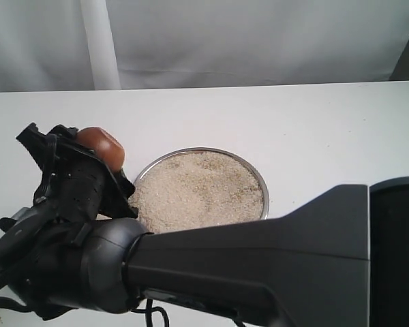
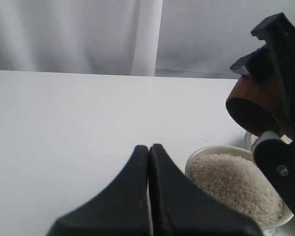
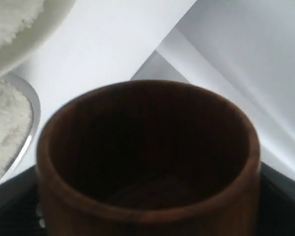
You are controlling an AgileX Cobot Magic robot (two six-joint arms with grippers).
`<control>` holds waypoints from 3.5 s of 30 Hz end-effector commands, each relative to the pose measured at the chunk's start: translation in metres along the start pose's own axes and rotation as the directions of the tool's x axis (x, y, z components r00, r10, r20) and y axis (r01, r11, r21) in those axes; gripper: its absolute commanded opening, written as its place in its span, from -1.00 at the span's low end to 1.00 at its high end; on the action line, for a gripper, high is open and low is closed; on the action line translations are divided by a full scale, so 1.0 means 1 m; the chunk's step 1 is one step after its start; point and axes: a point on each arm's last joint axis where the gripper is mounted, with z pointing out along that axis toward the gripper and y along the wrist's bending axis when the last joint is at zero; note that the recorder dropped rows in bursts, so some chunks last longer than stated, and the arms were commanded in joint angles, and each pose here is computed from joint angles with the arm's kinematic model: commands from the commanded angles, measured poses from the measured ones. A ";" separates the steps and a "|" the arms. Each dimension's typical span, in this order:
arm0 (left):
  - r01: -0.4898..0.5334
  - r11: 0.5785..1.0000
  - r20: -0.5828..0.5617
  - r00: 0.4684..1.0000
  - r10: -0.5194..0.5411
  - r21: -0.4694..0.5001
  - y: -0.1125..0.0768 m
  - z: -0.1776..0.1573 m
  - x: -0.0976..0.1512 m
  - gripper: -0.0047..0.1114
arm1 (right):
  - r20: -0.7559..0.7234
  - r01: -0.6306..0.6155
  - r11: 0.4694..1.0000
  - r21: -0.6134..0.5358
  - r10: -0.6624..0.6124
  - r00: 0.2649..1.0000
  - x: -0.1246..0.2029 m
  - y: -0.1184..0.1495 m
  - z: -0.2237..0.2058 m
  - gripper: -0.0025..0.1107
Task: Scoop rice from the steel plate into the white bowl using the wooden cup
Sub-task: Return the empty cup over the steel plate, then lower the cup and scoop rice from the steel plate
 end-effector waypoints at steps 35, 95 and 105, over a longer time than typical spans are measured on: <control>0.008 1.000 0.010 1.000 -0.008 0.006 0.000 0.000 -0.001 -0.92 | -0.354 -0.184 0.885 -0.428 0.023 0.935 0.145 0.063 0.073 -0.96; 0.007 1.000 0.010 1.000 -0.007 0.006 0.000 0.000 -0.001 -0.92 | -0.050 -0.522 0.590 -0.616 0.632 0.773 0.096 0.110 0.090 -0.96; 0.005 1.000 0.010 1.000 -0.005 0.006 0.000 0.000 -0.001 -0.92 | 0.070 -0.642 0.486 -0.593 0.826 0.560 0.110 0.114 0.074 -0.96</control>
